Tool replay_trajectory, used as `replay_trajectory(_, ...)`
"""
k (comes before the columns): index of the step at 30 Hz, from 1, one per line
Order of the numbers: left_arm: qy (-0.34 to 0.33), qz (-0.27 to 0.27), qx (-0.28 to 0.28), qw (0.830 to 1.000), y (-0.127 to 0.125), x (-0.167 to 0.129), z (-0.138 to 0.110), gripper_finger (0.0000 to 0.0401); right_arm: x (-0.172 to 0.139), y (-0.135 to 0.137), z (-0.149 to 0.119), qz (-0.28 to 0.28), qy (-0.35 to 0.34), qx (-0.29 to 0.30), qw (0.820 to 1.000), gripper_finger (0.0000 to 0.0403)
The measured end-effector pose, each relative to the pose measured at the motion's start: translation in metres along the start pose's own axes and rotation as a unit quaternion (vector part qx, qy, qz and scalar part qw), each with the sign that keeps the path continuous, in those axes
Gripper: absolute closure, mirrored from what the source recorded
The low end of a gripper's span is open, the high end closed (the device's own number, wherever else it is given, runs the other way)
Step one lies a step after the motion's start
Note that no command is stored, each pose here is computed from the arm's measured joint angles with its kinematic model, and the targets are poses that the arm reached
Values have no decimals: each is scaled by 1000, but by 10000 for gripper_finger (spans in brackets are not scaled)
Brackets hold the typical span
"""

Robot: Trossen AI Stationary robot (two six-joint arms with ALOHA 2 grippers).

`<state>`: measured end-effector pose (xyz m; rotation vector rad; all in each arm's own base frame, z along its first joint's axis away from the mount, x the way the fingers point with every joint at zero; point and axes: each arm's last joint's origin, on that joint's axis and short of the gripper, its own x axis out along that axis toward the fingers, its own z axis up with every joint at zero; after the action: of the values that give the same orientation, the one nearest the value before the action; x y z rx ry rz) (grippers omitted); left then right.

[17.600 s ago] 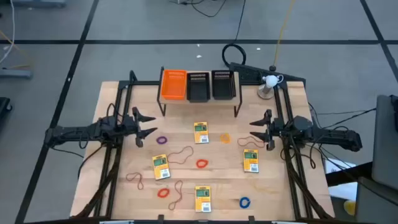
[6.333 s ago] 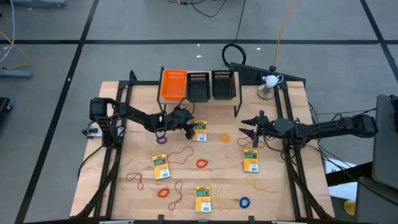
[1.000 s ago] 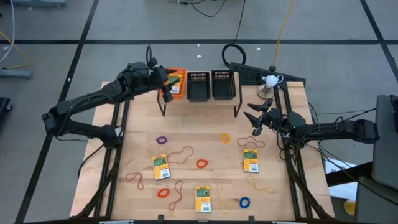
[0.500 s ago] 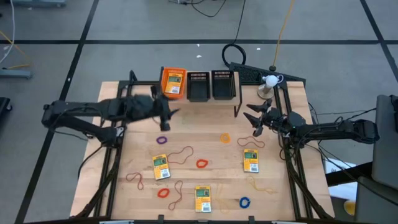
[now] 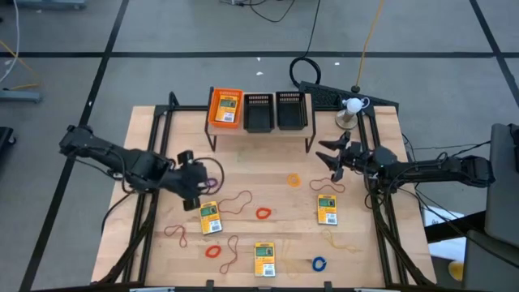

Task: Pick & Place Office Desk Supplies
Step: Put the crayon box into the orange basket on the shelf

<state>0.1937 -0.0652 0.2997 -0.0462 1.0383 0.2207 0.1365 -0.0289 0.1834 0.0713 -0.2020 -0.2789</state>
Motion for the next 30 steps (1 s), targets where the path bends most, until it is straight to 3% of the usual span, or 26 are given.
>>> replay_trajectory(5,64,-31,-8,997,-11,24,-12,217,0,-1,-8,-4,43,47,998,211)
replay_trajectory(9,114,-11,6,993,-17,52,-22,217,-1,1,-17,13,88,77,993,211)
replay_trajectory(13,124,-4,7,992,-18,76,-28,217,-2,5,-18,28,100,80,991,211)
replay_trajectory(19,131,-49,-11,990,-14,102,-31,217,-3,10,-19,46,102,64,992,211)
replay_trajectory(30,155,-86,-29,984,-8,119,-42,217,-3,11,-19,47,103,64,992,211)
